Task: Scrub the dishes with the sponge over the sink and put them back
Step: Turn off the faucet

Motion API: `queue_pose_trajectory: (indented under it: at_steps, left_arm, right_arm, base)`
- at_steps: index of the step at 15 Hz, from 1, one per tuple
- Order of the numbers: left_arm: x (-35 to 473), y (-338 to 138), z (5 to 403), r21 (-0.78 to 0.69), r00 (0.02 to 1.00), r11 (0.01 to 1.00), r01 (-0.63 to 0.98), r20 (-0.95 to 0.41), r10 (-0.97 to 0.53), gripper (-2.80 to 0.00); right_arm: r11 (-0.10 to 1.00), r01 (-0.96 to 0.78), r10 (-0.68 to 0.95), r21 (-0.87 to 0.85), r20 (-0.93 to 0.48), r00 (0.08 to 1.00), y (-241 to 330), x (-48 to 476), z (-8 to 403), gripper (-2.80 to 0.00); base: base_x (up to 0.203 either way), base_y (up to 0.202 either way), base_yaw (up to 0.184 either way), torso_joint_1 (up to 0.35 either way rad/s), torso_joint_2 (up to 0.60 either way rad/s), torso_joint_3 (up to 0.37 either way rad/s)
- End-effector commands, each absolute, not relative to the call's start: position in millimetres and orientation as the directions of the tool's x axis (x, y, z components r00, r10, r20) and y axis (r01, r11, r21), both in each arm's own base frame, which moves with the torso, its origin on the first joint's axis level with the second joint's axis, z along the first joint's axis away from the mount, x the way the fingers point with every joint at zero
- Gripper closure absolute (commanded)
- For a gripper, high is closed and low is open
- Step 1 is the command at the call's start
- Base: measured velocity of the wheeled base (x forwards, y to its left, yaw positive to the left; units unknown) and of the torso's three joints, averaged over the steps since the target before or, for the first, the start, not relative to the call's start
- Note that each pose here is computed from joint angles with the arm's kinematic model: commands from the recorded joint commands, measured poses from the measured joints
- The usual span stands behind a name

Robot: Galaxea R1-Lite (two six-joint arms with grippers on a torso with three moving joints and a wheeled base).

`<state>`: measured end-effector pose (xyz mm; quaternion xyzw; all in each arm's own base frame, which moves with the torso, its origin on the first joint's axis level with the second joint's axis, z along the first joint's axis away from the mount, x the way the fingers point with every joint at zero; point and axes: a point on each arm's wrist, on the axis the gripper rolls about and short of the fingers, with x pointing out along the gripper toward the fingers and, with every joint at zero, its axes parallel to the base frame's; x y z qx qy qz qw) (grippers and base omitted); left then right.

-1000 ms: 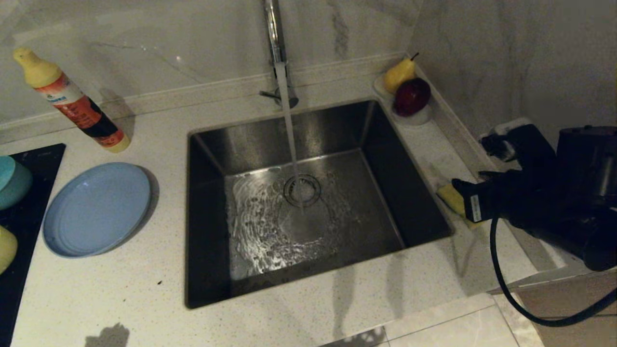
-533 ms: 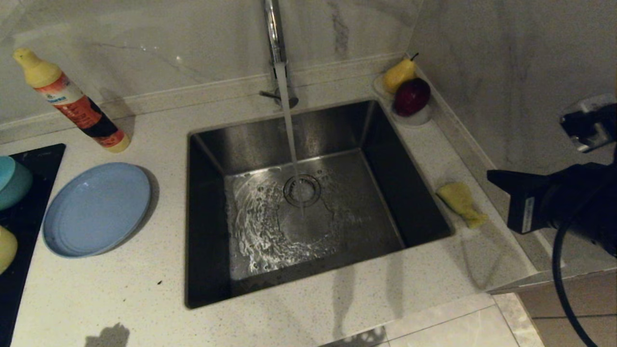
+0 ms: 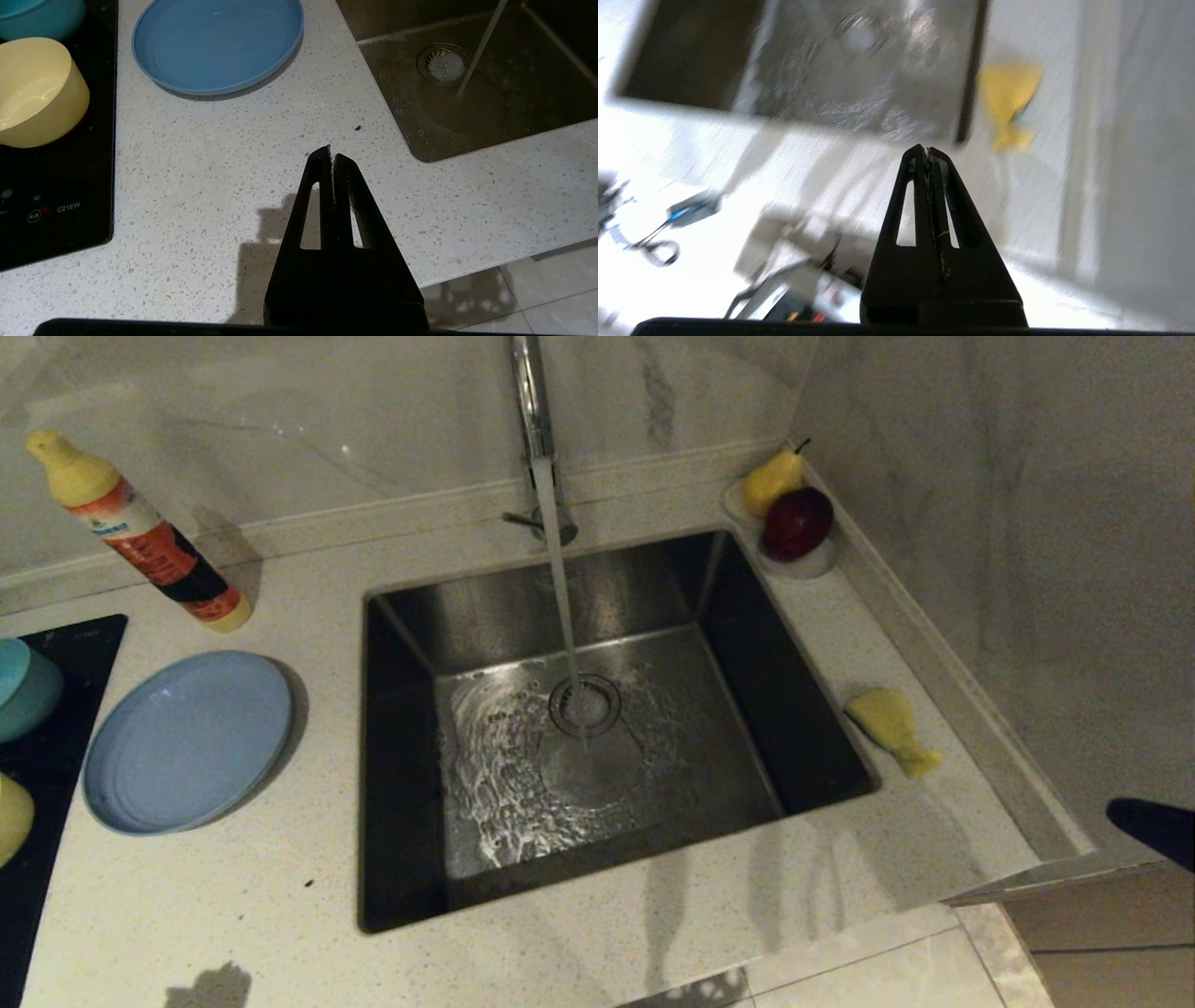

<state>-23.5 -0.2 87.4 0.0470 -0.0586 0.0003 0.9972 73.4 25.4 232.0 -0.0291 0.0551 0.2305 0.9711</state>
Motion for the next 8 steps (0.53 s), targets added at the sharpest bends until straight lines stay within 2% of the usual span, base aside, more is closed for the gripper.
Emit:
queue_pose_trajectory:
  at_steps: [1, 6, 8]
  left_arm:
    - [-20, 0, 76, 0.095, 0.997, 0.995, -0.003, 0.078, -0.005, 0.00]
    - [-20, 0, 76, 0.095, 0.997, 0.995, -0.003, 0.078, -0.005, 0.00]
    - [-20, 0, 76, 0.094, 0.997, 0.996, -0.003, 0.077, -0.005, 0.00]
  right_arm:
    - [0.910, -0.413, 0.411, -0.042, -0.045, 0.910, 11, 31, 206, 0.00]
    - [0.959, -0.267, 0.264, -0.094, -0.041, 0.964, 6, -7, 118, 0.00]
    - [0.987, -0.103, 0.095, -0.120, -0.068, 0.993, 2, -5, 94, 0.00]
  base:
    - [0.000, 0.000, 0.000, 0.000, 0.00, 0.000]
    - [0.000, 0.000, 0.000, 0.000, 0.00, 0.000]
    - [0.000, 0.000, 0.000, 0.000, 0.00, 0.000]
